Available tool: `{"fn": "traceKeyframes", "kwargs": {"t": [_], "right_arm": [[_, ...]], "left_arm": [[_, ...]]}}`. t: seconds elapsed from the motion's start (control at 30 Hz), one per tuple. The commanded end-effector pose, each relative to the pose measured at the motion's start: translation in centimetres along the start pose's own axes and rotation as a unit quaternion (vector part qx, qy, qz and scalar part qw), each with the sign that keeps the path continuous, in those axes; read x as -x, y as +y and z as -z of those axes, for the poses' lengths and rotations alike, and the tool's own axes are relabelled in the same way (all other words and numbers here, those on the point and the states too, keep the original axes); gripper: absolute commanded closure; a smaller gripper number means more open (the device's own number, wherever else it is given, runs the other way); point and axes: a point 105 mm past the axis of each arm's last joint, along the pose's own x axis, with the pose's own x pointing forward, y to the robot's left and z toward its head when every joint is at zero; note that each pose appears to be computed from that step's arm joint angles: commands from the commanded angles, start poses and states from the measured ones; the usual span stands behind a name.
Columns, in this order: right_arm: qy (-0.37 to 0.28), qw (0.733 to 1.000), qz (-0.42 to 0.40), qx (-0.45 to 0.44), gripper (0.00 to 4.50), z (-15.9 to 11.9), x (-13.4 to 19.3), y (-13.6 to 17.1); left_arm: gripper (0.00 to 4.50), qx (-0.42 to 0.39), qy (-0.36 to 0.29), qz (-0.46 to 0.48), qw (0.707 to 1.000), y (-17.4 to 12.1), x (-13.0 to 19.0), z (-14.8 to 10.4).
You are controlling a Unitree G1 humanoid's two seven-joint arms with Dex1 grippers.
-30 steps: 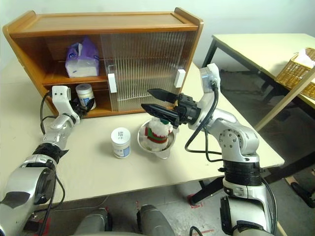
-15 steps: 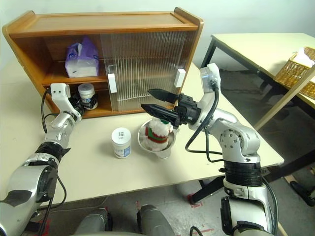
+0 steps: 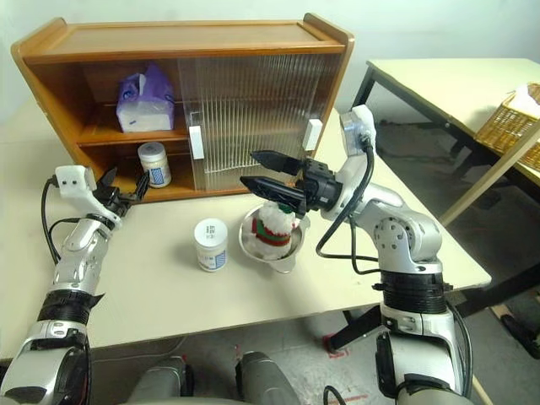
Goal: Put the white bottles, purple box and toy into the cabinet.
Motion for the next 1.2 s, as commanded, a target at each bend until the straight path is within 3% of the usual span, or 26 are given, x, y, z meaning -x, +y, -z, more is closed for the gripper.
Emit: {"fn": "traceKeyframes", "kwargs": {"t": [0.03,0.13,0.43,0.83,1.2], "right_arm": [[0.004,1.0,-0.005,-0.001,0.0,0.0,-0.2,0.0],[0.004,1.0,-0.005,0.0,0.0,-0.1,-0.1,0.1],[0.006,1.0,-0.001,0.004,0.0,-0.2,0.1,0.2],[0.008,1.0,0.001,0.006,0.0,-0.4,0.1,0.2],[0.007,1.0,0.003,0.008,0.0,-0.4,0.1,0.3]], "left_arm": [[0.42,0.011,0.007,-0.029,1.0,0.4,-0.1,0.4],[1.26,0.012,0.011,-0.048,0.999,0.4,-1.0,0.6],[4.47,0.01,0.029,-0.08,0.996,0.0,-2.9,1.7],[4.47,0.001,0.054,-0.084,0.995,0.2,-3.8,2.9],[4.47,0.001,0.054,-0.038,0.998,-1.9,-5.3,2.3]]}}
